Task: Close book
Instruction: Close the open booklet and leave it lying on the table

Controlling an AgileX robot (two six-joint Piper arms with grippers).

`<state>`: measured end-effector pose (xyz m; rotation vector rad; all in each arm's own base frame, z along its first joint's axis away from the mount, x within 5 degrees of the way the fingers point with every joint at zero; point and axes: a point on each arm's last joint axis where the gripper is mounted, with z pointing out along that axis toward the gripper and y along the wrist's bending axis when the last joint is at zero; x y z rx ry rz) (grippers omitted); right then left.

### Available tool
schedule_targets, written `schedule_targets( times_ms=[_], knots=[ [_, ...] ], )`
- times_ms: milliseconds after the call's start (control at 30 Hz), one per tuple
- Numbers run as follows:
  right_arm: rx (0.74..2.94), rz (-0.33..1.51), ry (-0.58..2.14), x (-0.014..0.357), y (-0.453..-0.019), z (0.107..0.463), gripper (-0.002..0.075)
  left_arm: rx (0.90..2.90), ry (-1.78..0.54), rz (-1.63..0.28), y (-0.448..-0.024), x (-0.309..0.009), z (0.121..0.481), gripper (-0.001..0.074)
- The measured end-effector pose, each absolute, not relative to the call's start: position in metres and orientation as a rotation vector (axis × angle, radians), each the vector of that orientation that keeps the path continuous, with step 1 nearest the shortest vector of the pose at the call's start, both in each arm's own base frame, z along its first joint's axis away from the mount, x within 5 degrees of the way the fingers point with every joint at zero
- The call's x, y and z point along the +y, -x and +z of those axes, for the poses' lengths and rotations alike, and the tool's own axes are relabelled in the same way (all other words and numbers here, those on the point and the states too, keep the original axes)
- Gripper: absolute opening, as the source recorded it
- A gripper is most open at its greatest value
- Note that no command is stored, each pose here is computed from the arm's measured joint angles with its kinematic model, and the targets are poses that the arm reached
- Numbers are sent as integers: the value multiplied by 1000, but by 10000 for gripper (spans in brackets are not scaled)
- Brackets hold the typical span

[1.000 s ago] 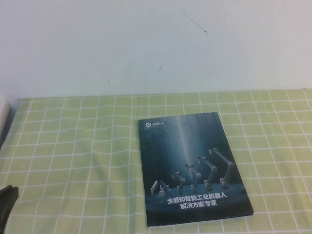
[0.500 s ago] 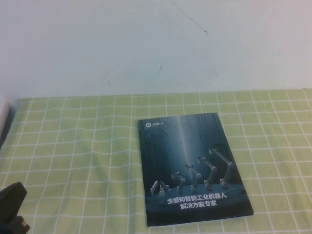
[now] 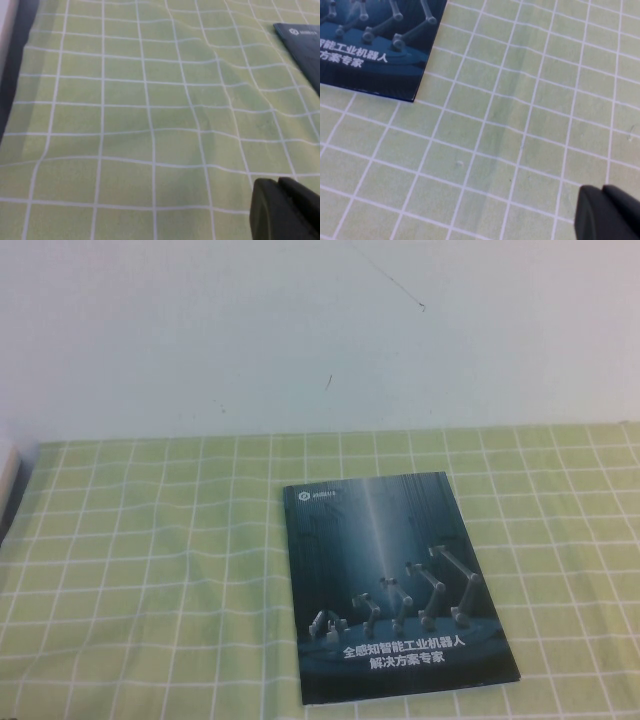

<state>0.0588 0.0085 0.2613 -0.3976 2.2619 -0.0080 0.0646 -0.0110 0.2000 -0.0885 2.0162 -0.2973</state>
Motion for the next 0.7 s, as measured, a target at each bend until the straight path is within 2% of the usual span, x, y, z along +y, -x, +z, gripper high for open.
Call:
schedule_targets(
  times_ms=[167, 500, 700],
  knots=[
    [2262, -8, 398, 9, -59, 261, -3, 1900, 155, -280, -53, -4, 175, -3],
    [2261, -3, 396, 9, -58, 261, -3, 1881, 157, -222, -52, -1, 174, -3],
    [2262, 3, 395, 9, -58, 261, -3, 1869, -102, -38, -52, -1, 175, -3]
  ],
)
